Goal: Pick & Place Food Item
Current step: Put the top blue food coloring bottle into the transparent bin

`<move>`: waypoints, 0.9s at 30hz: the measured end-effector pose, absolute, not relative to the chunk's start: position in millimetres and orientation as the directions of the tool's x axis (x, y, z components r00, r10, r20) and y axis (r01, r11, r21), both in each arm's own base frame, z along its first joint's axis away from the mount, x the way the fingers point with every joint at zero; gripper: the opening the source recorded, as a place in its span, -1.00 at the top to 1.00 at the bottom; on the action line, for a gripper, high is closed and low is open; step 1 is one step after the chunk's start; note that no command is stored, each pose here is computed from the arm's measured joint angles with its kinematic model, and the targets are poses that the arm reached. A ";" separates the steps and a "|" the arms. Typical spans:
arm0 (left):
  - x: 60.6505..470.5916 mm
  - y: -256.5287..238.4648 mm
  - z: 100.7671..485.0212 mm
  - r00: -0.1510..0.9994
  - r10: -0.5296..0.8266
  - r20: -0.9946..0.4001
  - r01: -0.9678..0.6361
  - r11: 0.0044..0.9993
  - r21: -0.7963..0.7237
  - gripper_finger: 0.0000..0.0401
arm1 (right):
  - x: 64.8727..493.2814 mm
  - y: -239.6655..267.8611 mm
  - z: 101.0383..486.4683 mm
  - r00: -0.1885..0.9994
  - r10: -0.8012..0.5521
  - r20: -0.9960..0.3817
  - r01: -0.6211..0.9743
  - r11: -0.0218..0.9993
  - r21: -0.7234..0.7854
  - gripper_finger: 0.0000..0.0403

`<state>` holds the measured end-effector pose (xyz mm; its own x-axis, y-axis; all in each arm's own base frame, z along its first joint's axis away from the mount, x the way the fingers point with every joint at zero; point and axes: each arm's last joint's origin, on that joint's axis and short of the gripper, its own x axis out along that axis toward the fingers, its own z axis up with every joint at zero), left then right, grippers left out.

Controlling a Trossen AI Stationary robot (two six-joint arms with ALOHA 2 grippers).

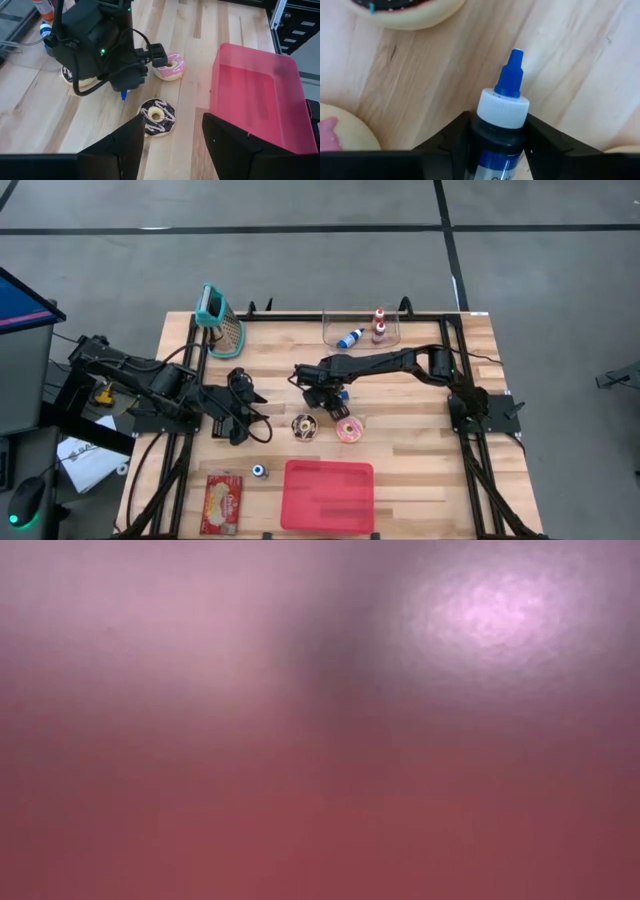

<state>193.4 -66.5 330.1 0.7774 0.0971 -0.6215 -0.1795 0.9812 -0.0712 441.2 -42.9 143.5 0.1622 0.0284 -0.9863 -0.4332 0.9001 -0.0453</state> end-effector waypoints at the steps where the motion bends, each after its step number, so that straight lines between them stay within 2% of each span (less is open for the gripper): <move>1: 193.4 -66.5 330.1 0.777 0.097 -0.621 -0.179 0.981 -0.071 0.03 | 441.2 -42.9 143.7 0.163 0.028 -0.986 -0.423 0.905 -0.044 0.29; 8: 193.4 -66.5 330.1 0.777 0.097 -0.621 -0.182 0.980 -0.074 0.03 | 444.3 -41.8 160.1 0.151 0.029 -0.988 -0.348 0.937 -0.025 0.20; 14: 192.0 -65.8 328.6 0.764 0.105 -0.636 -0.187 0.980 -0.063 0.03 | 449.4 -54.9 201.6 0.183 0.021 -0.983 -0.277 0.960 -0.031 0.24; 23: 190.0 -64.5 326.5 0.746 0.129 -0.654 -0.213 0.976 -0.051 0.03 | 433.5 -120.6 277.1 0.215 -0.067 -0.974 -0.052 0.995 -0.080 0.24; 27: 190.1 -64.2 326.6 0.747 0.140 -0.650 -0.222 0.974 -0.044 0.03 | 416.1 -163.7 297.5 0.227 -0.121 -0.966 0.066 0.992 -0.109 0.25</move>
